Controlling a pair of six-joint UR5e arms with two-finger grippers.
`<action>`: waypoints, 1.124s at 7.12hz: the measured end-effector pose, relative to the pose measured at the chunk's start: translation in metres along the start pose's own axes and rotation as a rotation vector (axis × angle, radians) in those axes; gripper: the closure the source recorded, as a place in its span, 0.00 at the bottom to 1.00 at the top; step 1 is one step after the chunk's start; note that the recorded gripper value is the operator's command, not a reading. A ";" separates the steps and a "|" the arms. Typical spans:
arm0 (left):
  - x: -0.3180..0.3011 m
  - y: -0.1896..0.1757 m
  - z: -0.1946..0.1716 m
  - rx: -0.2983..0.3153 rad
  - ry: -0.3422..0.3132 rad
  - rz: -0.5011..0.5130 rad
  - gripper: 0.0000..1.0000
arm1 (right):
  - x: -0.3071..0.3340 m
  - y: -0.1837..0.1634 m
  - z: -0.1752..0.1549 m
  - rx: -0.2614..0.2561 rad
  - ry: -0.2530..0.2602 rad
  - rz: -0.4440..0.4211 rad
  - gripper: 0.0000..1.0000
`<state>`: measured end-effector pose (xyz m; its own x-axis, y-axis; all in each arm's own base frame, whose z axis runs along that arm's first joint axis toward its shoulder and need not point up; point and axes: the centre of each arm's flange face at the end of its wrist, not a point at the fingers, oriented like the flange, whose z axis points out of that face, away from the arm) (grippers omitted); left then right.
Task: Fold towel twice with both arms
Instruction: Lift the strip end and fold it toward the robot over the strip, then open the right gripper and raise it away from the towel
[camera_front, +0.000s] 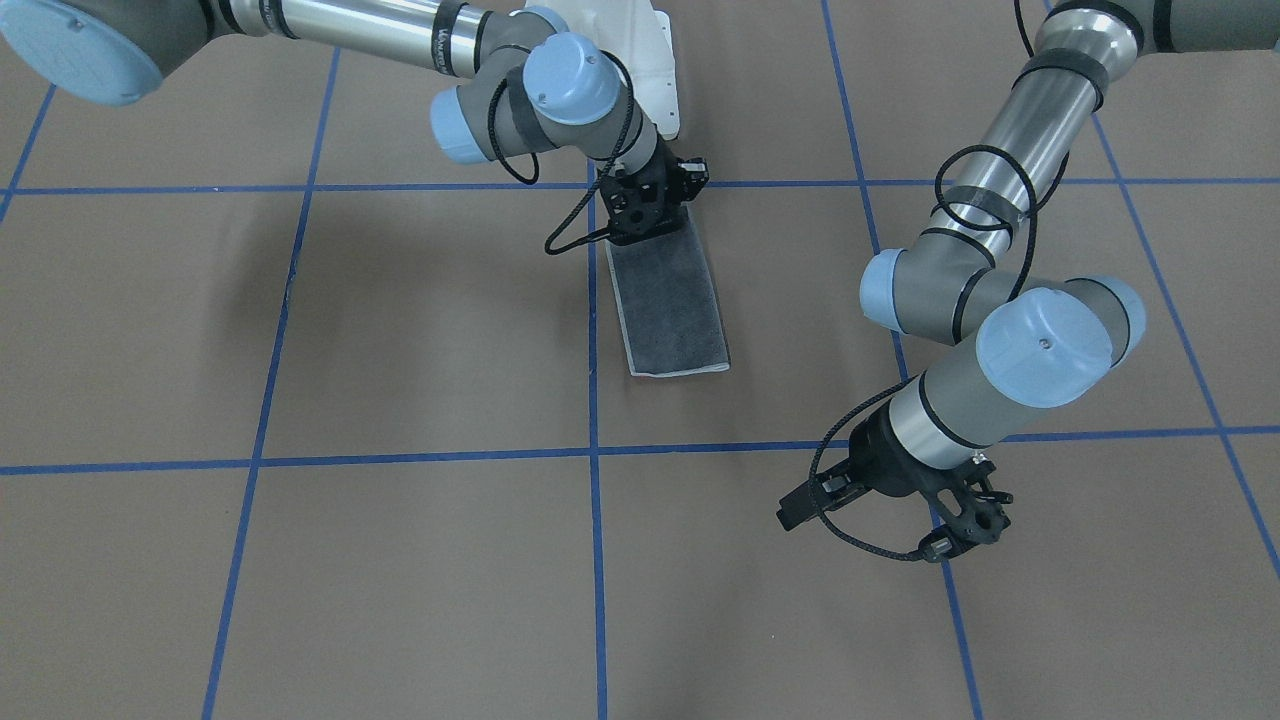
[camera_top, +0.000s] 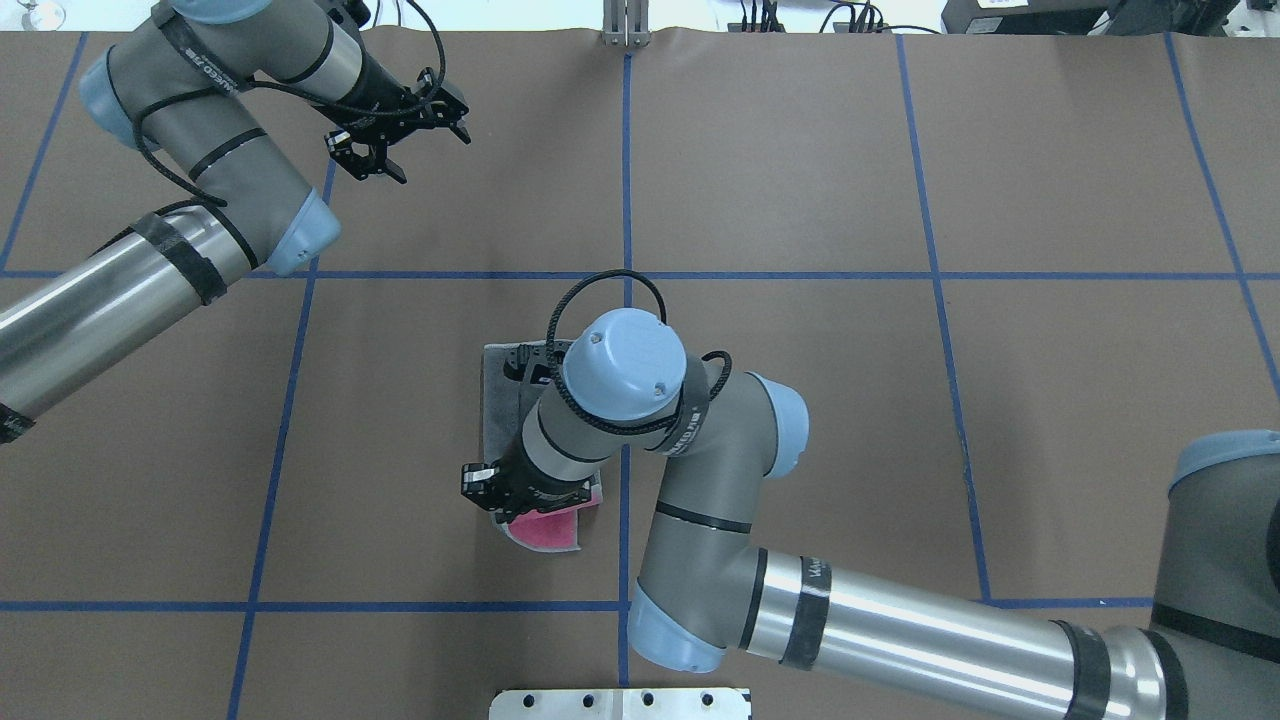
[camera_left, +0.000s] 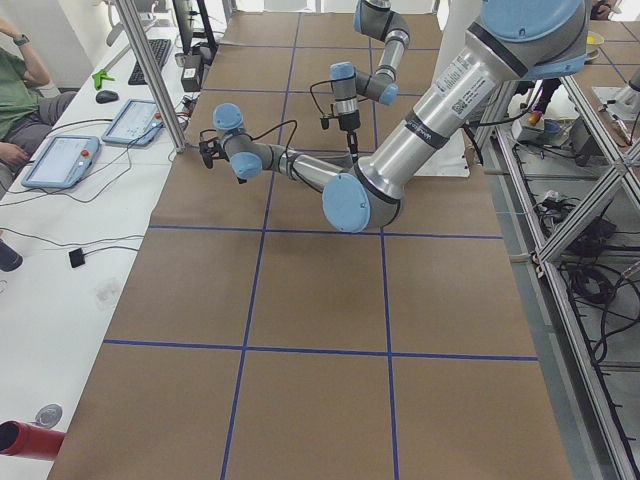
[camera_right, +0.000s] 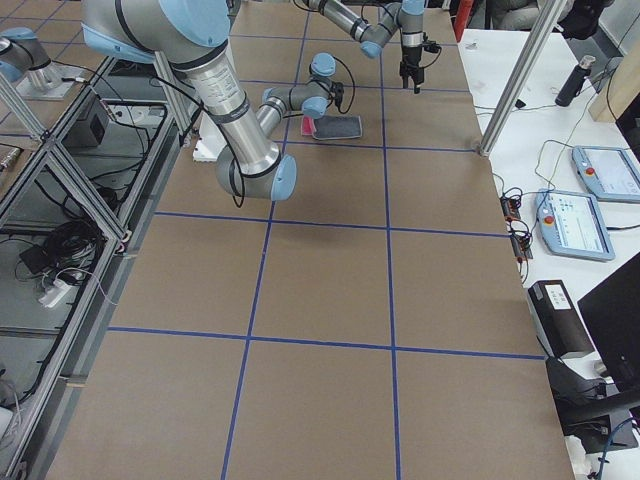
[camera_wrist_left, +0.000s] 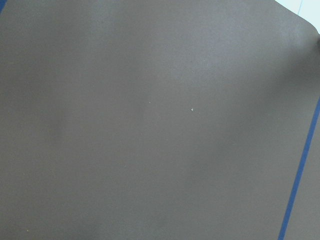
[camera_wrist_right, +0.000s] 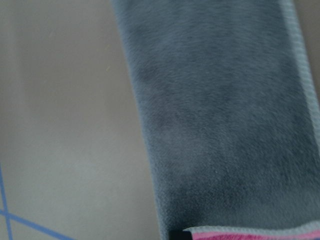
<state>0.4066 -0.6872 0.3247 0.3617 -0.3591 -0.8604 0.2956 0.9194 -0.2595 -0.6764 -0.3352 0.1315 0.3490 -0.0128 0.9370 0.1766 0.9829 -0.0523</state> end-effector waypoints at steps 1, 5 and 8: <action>-0.008 -0.002 0.001 0.001 -0.005 0.008 0.00 | -0.023 0.000 0.012 -0.002 0.004 -0.003 0.49; -0.019 -0.010 -0.002 0.011 -0.011 0.019 0.00 | -0.043 0.002 0.011 0.000 -0.010 0.027 0.00; -0.033 -0.029 -0.026 0.001 0.002 0.034 0.00 | -0.024 -0.023 -0.023 0.053 -0.013 0.065 0.00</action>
<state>0.3631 -0.6983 0.3492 0.3698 -0.3278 -0.8694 0.2838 0.9308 -0.2303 -0.6675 -0.3613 0.1026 0.3461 0.0535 0.9367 0.1051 0.9899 -0.0954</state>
